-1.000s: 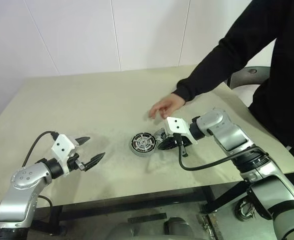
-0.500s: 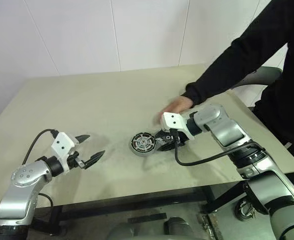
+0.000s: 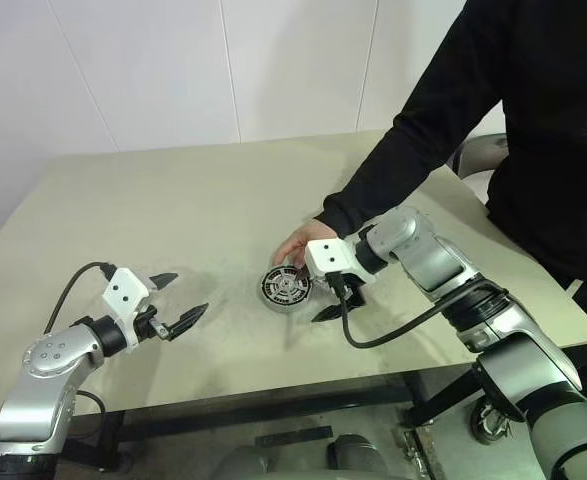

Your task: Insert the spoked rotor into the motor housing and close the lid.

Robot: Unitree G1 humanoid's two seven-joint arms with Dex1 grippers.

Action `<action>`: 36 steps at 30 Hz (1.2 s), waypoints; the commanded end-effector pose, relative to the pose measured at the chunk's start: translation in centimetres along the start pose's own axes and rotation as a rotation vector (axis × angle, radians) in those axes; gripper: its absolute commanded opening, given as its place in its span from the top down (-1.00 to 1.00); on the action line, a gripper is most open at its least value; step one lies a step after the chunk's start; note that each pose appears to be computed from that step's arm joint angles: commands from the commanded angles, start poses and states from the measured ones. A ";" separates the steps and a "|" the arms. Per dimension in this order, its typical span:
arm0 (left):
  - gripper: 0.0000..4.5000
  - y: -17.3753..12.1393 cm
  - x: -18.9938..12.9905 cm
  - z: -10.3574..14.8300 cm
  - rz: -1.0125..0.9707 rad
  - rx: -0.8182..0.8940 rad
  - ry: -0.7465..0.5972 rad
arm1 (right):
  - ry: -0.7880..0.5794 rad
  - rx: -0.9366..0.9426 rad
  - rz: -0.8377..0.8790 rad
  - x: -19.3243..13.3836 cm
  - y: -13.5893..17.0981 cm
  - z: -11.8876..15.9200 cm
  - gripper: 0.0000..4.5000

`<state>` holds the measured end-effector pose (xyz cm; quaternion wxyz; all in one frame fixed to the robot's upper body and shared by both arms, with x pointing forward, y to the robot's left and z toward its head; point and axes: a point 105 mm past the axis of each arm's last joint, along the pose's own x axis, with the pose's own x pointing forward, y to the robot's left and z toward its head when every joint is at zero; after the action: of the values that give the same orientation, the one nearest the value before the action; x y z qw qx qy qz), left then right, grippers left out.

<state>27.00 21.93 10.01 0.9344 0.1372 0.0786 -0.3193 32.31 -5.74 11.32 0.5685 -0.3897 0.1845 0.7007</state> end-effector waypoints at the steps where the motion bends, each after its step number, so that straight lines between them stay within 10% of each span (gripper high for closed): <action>1: -1.00 0.4 0.0 1.4 0.011 0.041 -0.044 | 0.020 -0.040 -0.001 -0.1 -0.6 1.0 -0.99; 16: -1.00 0.2 0.3 1.5 0.013 0.041 -0.053 | 0.152 -0.081 0.025 2.5 -2.3 0.1 -0.99; 29: -1.00 0.3 0.2 1.4 0.024 0.043 -0.056 | 0.168 -0.127 0.014 2.8 -3.1 1.0 0.97; 36: -1.00 0.4 0.3 1.5 0.025 0.043 -0.059 | 0.151 -0.171 0.019 2.6 -3.0 1.7 0.99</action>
<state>27.36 21.68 10.43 0.9375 0.1372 0.0625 -0.3137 34.30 -3.12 8.71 0.5133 -0.4725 0.2157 0.6832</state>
